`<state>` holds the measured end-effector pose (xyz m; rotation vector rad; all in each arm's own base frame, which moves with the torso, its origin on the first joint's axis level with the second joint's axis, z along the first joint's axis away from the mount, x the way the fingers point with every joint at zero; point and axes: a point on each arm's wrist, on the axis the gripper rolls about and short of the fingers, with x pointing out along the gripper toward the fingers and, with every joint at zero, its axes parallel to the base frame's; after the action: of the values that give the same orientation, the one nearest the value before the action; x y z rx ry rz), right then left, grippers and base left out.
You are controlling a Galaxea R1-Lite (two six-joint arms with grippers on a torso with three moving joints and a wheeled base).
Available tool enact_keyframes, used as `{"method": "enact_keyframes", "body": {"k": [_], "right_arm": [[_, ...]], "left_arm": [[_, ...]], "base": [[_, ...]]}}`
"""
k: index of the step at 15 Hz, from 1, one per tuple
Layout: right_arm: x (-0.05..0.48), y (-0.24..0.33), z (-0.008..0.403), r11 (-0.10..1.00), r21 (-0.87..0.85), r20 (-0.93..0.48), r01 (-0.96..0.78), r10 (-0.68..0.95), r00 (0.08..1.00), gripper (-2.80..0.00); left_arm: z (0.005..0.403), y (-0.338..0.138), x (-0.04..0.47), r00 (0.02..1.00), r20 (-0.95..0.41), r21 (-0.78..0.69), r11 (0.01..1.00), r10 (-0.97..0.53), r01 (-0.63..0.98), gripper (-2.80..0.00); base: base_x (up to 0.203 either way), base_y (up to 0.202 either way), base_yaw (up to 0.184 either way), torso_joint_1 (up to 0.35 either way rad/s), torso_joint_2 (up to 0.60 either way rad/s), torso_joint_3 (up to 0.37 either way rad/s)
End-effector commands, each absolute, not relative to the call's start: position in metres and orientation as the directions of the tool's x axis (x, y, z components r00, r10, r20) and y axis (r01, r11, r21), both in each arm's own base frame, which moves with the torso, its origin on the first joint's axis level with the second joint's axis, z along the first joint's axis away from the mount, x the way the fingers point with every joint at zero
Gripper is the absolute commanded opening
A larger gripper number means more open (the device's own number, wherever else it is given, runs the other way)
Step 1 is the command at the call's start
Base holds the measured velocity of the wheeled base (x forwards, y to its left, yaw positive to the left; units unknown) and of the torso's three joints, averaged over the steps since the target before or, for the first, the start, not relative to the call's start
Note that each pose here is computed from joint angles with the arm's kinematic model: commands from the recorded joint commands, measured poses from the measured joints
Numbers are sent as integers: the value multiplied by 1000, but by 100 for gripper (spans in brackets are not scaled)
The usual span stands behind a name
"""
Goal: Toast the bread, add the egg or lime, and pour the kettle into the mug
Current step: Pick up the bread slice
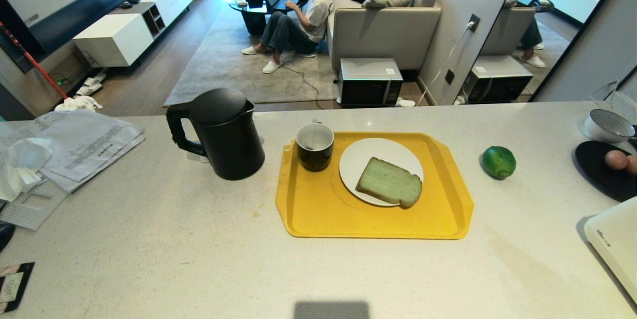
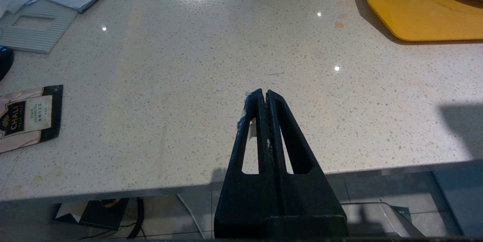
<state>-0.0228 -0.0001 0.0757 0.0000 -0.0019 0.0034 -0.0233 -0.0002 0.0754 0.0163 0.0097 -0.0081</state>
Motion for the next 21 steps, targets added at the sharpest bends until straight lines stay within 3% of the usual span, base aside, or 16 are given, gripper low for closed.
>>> {"method": "enact_keyframes", "body": {"k": [1,16,21], "right_arm": [[-23,0,76,1000,0,2,-5,5,1000,-280],[-21,0,77,999,-43,-35,-20,18,999,-280],[-9,2,137,997,11,-81,-77,78,994,-280]], "left_arm": [[75,0,-23,1000,-9,17,1000,-8,8,-280],[75,0,-23,1000,-9,17,1000,-8,8,-280],[75,0,-23,1000,-9,17,1000,-8,8,-280]], "base": [[0,0,0,0,0,0],[0,0,0,0,0,0],[0,0,0,0,0,0]]}}
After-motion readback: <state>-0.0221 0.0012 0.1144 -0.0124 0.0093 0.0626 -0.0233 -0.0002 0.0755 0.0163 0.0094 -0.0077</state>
